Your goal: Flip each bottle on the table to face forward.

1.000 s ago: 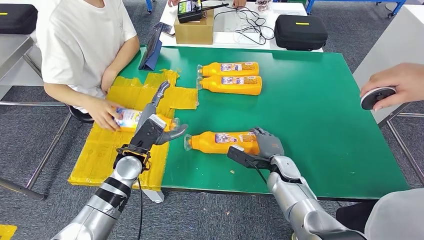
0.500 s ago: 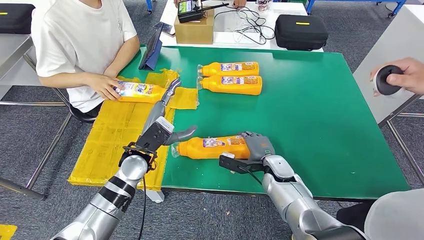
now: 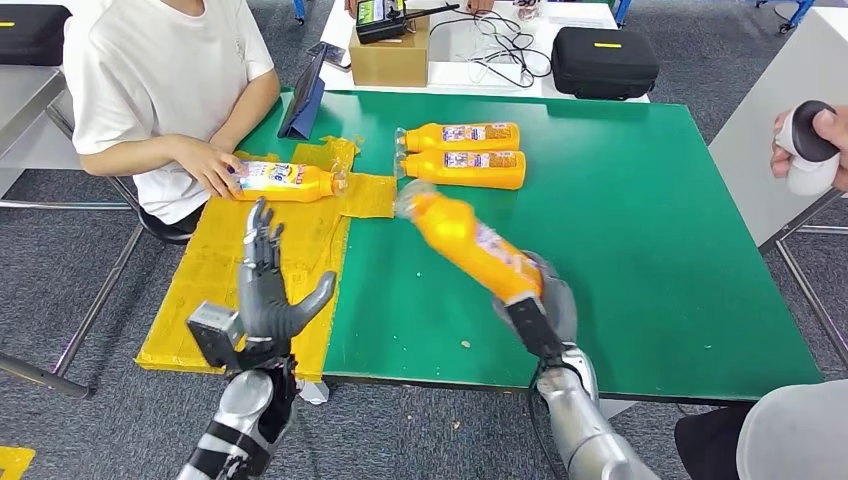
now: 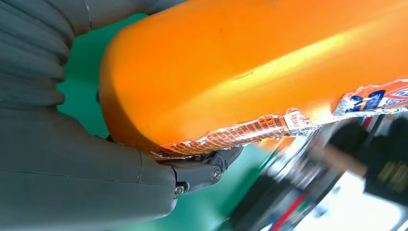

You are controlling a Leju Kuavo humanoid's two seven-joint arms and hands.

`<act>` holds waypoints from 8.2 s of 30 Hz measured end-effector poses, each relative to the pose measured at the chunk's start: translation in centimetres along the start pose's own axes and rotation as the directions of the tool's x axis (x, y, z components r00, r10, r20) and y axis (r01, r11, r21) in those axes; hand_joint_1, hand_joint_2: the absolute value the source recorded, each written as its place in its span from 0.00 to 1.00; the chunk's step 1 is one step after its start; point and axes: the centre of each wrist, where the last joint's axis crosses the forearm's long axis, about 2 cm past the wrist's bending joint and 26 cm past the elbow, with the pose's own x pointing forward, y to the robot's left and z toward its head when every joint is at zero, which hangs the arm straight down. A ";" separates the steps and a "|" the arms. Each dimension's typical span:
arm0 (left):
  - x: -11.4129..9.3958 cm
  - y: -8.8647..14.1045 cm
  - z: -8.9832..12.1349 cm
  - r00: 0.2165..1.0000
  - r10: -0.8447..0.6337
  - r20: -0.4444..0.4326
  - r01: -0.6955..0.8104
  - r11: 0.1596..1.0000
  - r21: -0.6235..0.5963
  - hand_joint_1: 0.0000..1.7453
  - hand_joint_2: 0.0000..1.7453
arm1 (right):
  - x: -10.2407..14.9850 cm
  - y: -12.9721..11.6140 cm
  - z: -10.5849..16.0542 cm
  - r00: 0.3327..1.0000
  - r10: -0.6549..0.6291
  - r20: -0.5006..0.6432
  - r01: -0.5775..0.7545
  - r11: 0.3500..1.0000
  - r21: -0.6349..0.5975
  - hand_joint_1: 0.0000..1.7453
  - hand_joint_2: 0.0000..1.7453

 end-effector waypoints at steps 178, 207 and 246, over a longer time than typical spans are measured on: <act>5.2 1.3 -7.9 0.982 0.019 0.189 0.058 0.917 -0.394 0.00 1.00 | 2.9 -0.3 -4.9 0.735 0.626 0.261 -0.662 0.579 0.476 0.00 1.00; 3.3 0.3 -8.6 0.990 0.033 0.136 0.023 0.921 -0.389 0.00 1.00 | 6.5 1.9 -7.8 0.645 0.744 0.172 -0.566 0.315 0.762 1.00 1.00; 0.0 -3.4 5.6 0.792 0.459 -0.401 -0.577 0.779 -0.247 0.00 1.00 | 8.1 6.9 4.1 0.933 -0.270 0.236 0.141 0.881 0.452 1.00 1.00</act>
